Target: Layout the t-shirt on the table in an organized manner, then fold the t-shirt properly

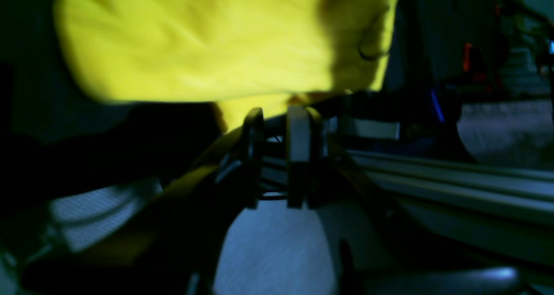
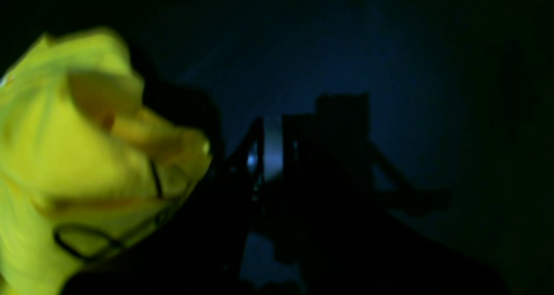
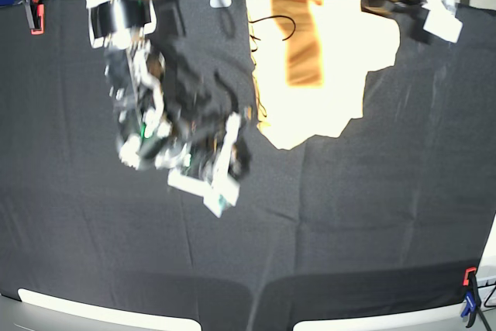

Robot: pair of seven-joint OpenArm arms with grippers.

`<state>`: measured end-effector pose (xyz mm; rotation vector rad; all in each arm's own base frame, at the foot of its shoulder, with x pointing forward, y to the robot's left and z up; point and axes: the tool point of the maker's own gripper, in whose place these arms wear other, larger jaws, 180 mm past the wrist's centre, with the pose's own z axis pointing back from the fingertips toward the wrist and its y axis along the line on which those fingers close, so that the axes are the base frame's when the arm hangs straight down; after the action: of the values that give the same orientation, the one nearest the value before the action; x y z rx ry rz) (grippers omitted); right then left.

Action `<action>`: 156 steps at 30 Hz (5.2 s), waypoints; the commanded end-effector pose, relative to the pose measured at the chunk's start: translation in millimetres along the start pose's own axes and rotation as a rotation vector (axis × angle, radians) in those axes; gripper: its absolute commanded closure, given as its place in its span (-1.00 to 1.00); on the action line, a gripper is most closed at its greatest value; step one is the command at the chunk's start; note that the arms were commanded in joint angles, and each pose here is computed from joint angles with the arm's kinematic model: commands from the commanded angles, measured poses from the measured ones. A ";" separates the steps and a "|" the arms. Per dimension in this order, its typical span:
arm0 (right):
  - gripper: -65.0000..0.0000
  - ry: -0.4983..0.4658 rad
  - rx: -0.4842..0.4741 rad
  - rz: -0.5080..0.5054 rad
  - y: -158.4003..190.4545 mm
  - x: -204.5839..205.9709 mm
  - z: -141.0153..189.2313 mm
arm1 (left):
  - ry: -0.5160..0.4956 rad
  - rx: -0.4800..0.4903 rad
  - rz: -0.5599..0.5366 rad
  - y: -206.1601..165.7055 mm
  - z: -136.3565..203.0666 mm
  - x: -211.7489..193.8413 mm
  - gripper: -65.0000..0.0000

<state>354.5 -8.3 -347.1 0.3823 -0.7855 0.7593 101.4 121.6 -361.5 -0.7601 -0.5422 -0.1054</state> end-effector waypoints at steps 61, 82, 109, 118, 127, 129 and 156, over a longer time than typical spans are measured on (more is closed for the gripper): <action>1.00 0.003 0.318 -0.081 142.3 -50.1 28.6 | -0.173 0.421 -0.401 116.2 -36.8 151.3 1.00; 0.14 -0.007 0.321 -0.105 83.0 26.6 -4.7 | -0.202 0.433 -0.346 99.3 6.6 136.6 1.00; 0.22 -0.002 0.337 -0.123 75.3 36.1 -11.0 | -0.195 0.434 -0.344 99.8 6.3 135.4 1.00; 0.13 -0.058 0.309 -0.079 52.9 83.3 -0.6 | -0.164 0.458 -0.352 104.3 6.7 130.7 1.00; 0.13 -0.024 0.331 -0.123 59.4 60.5 -3.3 | -0.176 0.446 -0.329 100.5 0.4 127.4 1.00; 0.13 -0.026 0.384 -0.165 73.2 50.4 -3.5 | -0.182 0.446 -0.322 99.2 -2.6 126.0 1.00; 0.14 -0.038 0.600 -0.352 114.8 -0.9 15.9 | -0.237 0.425 -0.329 91.4 -8.3 132.4 1.00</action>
<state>252.7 56.7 -349.1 1.0197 -0.4370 0.6324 238.0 195.2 -369.5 -0.2620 -0.8332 -0.1840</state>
